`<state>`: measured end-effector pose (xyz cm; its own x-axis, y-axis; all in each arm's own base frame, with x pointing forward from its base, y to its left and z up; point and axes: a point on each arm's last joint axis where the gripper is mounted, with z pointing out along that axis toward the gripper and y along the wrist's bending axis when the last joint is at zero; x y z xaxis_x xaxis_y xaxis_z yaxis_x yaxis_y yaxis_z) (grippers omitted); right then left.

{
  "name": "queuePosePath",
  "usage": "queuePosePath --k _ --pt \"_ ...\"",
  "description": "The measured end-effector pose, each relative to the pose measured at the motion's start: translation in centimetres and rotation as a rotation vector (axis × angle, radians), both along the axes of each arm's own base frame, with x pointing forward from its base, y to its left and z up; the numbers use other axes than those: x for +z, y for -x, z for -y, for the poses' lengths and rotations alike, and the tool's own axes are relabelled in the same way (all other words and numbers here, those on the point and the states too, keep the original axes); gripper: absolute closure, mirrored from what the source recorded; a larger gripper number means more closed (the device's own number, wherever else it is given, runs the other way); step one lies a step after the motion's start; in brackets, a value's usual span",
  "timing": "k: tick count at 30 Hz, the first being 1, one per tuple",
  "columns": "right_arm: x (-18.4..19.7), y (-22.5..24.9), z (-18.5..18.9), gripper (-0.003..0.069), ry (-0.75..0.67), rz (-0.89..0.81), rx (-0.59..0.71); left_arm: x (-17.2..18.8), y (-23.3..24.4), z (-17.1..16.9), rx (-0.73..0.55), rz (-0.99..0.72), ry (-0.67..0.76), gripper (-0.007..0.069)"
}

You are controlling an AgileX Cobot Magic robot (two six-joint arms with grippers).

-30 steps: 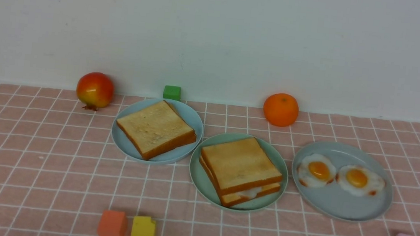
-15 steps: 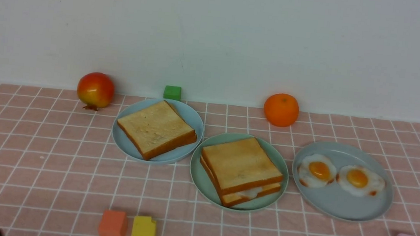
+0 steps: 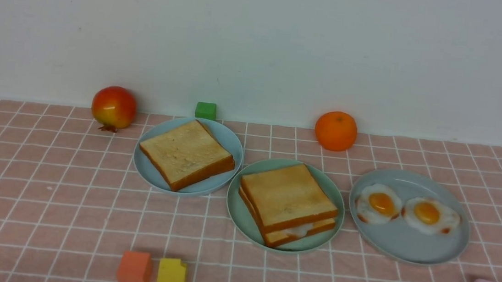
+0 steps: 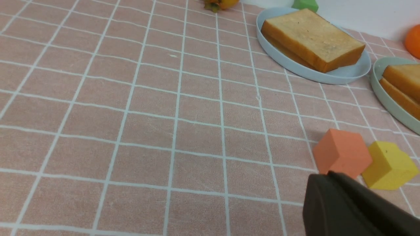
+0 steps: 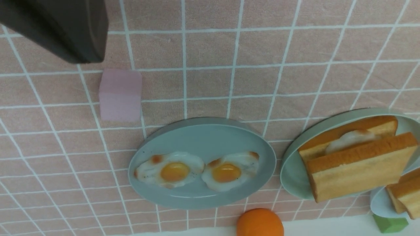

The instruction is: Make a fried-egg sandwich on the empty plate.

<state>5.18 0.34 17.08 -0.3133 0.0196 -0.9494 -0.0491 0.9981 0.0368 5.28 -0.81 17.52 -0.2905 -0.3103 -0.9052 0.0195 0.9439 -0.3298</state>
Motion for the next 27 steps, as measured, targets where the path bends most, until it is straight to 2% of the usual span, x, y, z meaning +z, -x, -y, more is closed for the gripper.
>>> queuePosePath --k 27 --pt "0.0 0.0 0.0 0.0611 0.001 0.0 0.0 -0.01 0.0 0.0 0.0 -0.001 -0.002 0.0613"
